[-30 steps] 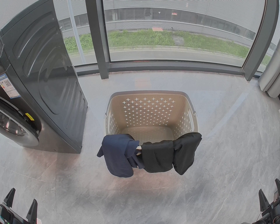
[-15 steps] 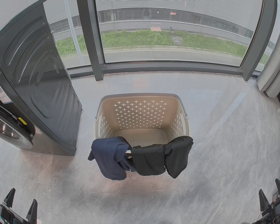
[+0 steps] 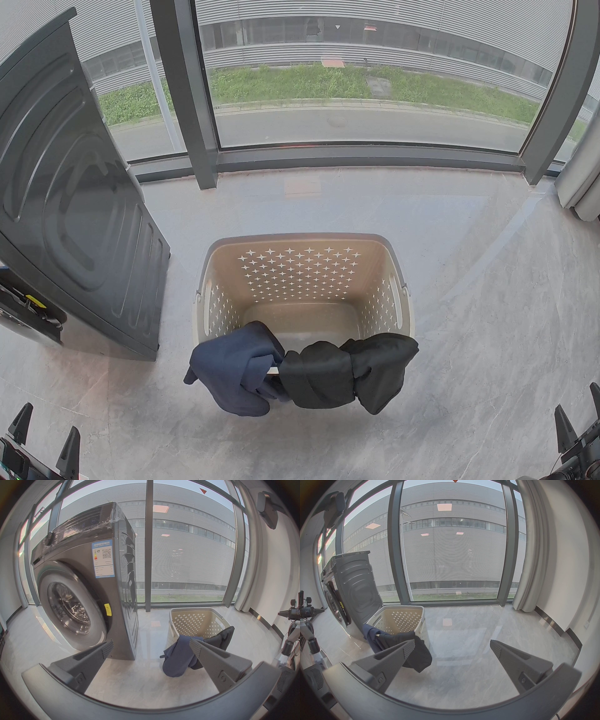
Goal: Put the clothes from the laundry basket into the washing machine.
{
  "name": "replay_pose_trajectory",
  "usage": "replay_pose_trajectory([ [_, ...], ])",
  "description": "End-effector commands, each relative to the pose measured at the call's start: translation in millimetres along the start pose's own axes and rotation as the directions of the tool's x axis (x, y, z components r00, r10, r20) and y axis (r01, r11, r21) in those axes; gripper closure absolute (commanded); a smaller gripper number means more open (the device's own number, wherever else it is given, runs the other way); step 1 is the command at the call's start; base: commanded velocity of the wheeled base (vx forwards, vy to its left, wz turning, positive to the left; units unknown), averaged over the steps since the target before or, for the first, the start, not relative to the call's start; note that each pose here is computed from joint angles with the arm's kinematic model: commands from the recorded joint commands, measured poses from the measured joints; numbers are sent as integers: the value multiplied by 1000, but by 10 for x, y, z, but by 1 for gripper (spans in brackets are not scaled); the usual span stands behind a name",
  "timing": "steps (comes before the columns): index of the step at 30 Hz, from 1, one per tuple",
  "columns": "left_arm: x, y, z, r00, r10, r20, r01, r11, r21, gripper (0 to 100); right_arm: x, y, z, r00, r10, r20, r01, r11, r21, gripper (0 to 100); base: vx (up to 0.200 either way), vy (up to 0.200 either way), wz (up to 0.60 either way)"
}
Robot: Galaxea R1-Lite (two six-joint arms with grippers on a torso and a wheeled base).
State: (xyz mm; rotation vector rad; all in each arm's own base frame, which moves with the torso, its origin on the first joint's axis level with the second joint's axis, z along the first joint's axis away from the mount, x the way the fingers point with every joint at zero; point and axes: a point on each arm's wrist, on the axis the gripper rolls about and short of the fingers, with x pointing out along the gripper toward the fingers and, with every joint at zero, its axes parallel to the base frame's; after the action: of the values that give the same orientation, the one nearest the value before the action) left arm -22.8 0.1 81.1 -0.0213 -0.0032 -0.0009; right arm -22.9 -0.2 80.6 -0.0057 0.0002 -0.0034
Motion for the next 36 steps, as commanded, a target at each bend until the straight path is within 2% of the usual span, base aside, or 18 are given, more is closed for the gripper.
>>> replay_pose_trajectory([
  [1, 2, 1, -52, 1000, 1, -3, -1, 1000, 1, 0, 1, 0, -52, 1000, 0, -1, 0, 1000, 0, 0, 200, 0, 0],
  [10, 2, 1, -52, 1000, 1, -3, -1, 1000, 0, 0, 1, 0, -52, 1000, 0, -1, 0, 1000, 0, 0, 200, 0, 0],
  [16, 2, 1, -52, 1000, 1, -3, -1, 1000, -2, 0, 1, 0, -52, 1000, 0, -1, 0, 1000, 0, 0, 0, 0, 0],
  [22, 2, 1, -52, 1000, 1, -3, -1, 1000, 1, 0, 1, 0, -52, 1000, 0, -1, 0, 1000, 0, 0, 200, 0, 0],
  [28, 2, 1, -52, 1000, -1, -3, 1, 1000, 0, 0, 1, 0, -52, 1000, 0, -1, 0, 1000, 0, 0, 0, 0, 0],
  [34, 2, 1, -52, 1000, -1, -3, 1, 1000, 0, 0, 1, 0, -52, 1000, 0, -1, 0, 1000, 0, 0, 200, 0, 0],
  [36, 2, 1, -52, 1000, -1, -3, 1, 1000, -2, 0, 1, 0, -52, 1000, 0, -1, 0, 1000, 0, 0, 0, 0, 0],
])
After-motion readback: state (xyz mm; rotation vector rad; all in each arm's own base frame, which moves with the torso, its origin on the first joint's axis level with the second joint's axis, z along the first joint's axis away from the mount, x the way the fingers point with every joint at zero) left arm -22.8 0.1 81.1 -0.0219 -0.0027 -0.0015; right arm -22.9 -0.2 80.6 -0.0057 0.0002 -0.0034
